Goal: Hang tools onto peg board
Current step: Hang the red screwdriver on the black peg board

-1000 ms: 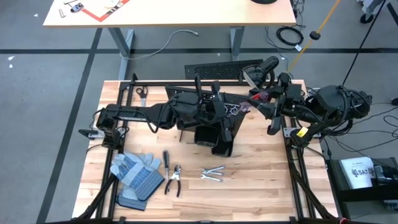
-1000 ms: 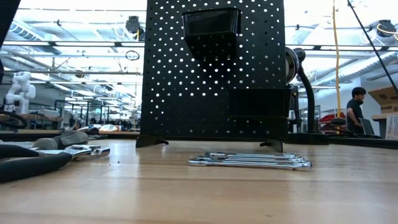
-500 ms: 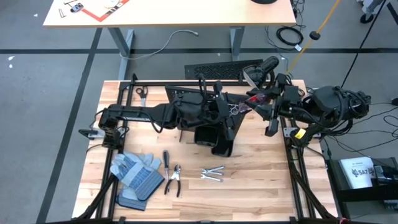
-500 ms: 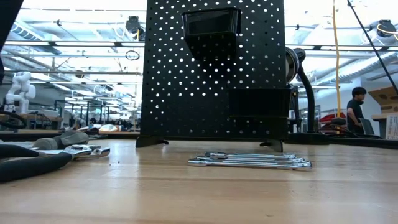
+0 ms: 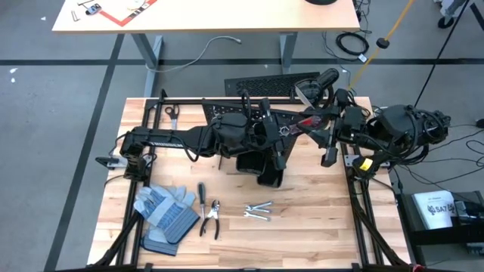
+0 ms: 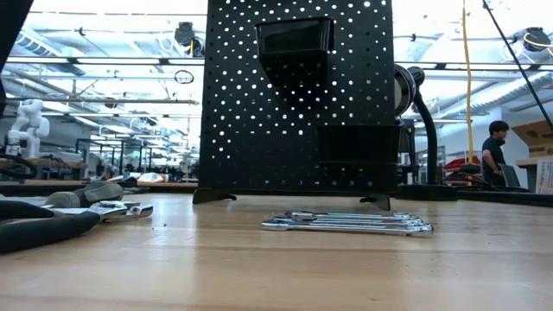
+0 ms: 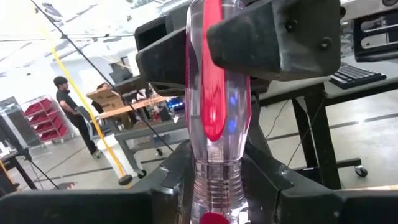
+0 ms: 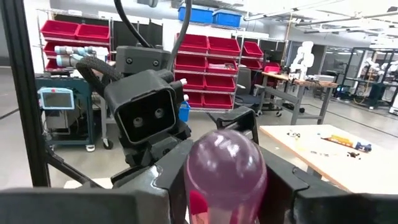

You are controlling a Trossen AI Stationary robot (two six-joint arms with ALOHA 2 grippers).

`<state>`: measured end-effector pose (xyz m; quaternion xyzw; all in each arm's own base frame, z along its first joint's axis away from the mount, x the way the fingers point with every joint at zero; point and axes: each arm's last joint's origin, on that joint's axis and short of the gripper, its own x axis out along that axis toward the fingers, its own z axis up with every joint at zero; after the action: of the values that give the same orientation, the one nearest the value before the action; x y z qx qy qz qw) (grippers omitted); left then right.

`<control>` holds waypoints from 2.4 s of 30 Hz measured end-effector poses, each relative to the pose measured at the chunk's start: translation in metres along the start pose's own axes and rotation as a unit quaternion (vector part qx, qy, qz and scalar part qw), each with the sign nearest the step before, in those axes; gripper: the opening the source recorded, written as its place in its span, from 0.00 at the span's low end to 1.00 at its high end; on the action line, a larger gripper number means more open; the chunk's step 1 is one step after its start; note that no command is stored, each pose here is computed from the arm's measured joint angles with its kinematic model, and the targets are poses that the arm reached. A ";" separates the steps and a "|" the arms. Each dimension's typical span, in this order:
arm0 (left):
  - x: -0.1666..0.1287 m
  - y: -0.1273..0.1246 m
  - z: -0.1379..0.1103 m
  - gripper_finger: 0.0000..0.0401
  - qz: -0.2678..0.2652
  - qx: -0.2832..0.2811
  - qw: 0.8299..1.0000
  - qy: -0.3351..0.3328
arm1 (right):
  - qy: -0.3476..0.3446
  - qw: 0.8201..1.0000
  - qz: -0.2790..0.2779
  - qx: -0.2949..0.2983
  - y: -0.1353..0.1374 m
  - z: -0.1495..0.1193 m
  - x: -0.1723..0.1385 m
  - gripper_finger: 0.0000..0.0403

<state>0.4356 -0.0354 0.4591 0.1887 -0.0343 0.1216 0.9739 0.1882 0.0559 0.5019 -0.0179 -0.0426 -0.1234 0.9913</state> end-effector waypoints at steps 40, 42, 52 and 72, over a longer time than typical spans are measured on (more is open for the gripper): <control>-0.002 -0.002 0.008 0.27 0.005 -0.082 0.996 -0.033 | -0.047 0.991 -0.017 -0.125 -0.002 0.011 -0.001 0.39; -0.002 -0.002 0.008 0.27 0.005 -0.082 0.996 -0.033 | -0.047 0.991 -0.017 -0.125 -0.002 0.011 -0.001 0.39; -0.002 -0.001 0.009 0.27 0.013 -0.080 0.996 -0.039 | -0.037 0.992 -0.013 -0.119 -0.001 0.009 -0.001 0.39; -0.005 0.003 0.015 0.27 0.027 -0.082 0.995 -0.052 | -0.062 0.998 -0.012 0.000 -0.002 0.013 0.000 0.40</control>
<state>0.4300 -0.0389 0.4733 0.1132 -0.0995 0.1349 0.9793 0.1863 0.0551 0.5153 -0.0246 -0.1042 -0.1339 0.9852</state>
